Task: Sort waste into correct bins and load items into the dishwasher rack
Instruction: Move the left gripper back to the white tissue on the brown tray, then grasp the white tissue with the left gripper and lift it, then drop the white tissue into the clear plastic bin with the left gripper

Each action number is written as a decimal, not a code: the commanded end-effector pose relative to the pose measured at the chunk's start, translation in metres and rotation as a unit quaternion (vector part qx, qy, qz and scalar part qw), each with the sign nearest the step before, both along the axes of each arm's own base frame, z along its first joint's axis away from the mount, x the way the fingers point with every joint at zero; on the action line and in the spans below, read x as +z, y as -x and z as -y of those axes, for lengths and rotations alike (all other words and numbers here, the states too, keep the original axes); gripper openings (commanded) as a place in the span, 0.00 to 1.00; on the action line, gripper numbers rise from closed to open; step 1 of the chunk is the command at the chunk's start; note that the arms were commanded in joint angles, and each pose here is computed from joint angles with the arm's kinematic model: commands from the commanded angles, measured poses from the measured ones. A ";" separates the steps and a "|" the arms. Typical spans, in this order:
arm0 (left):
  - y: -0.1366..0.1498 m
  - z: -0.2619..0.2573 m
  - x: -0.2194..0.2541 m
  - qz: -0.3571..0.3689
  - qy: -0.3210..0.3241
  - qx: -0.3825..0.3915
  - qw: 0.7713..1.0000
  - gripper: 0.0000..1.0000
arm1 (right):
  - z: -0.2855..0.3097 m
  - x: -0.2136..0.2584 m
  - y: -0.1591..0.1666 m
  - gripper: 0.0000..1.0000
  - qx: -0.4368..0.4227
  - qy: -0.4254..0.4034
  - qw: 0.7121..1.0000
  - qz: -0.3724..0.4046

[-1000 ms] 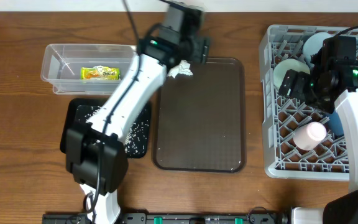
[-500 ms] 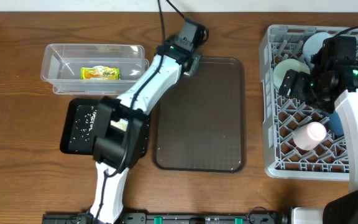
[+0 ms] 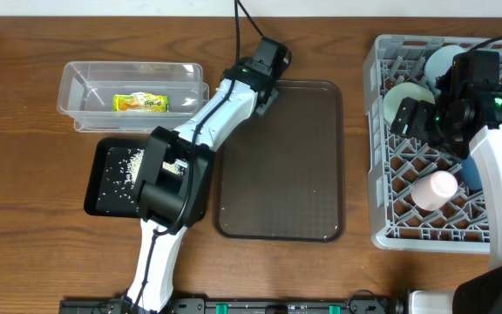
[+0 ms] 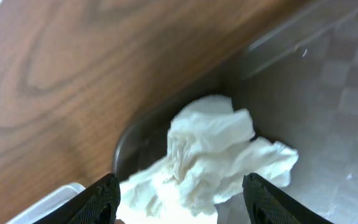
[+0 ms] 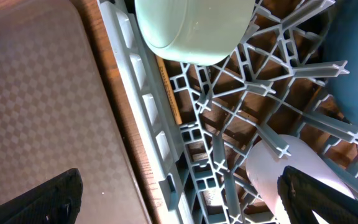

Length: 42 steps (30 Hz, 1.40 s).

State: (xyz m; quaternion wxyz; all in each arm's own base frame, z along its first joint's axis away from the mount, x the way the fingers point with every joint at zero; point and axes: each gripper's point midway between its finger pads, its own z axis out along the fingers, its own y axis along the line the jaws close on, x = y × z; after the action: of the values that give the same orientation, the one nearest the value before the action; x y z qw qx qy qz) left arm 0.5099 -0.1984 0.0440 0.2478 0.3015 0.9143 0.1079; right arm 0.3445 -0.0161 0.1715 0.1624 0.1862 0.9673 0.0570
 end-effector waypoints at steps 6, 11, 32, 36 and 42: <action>0.004 -0.015 -0.030 -0.042 0.012 0.017 0.999 0.65 | 0.000 0.004 0.000 0.99 -0.006 -0.002 1.000 0.006; 0.003 -0.013 -0.029 -0.038 0.012 0.016 0.999 0.38 | 0.000 0.004 0.000 0.99 -0.006 -0.002 1.000 0.006; -0.001 -0.088 0.157 0.148 0.058 0.212 0.964 0.06 | 0.000 0.004 0.000 0.99 -0.006 -0.002 1.000 0.006; -0.001 -0.148 0.153 0.142 0.089 0.325 0.931 0.06 | 0.000 0.004 0.000 0.99 -0.006 -0.002 1.000 0.006; 0.001 -0.201 0.140 0.118 0.154 0.425 0.884 0.06 | 0.000 0.004 0.000 0.99 -0.006 -0.002 1.000 0.006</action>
State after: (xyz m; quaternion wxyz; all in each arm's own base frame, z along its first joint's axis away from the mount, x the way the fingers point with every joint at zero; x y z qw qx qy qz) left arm 0.5087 -0.0138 0.1927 0.3345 -0.0904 0.9281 0.1362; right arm 0.3445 -0.0161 0.1715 0.1624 0.1862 0.9673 0.0570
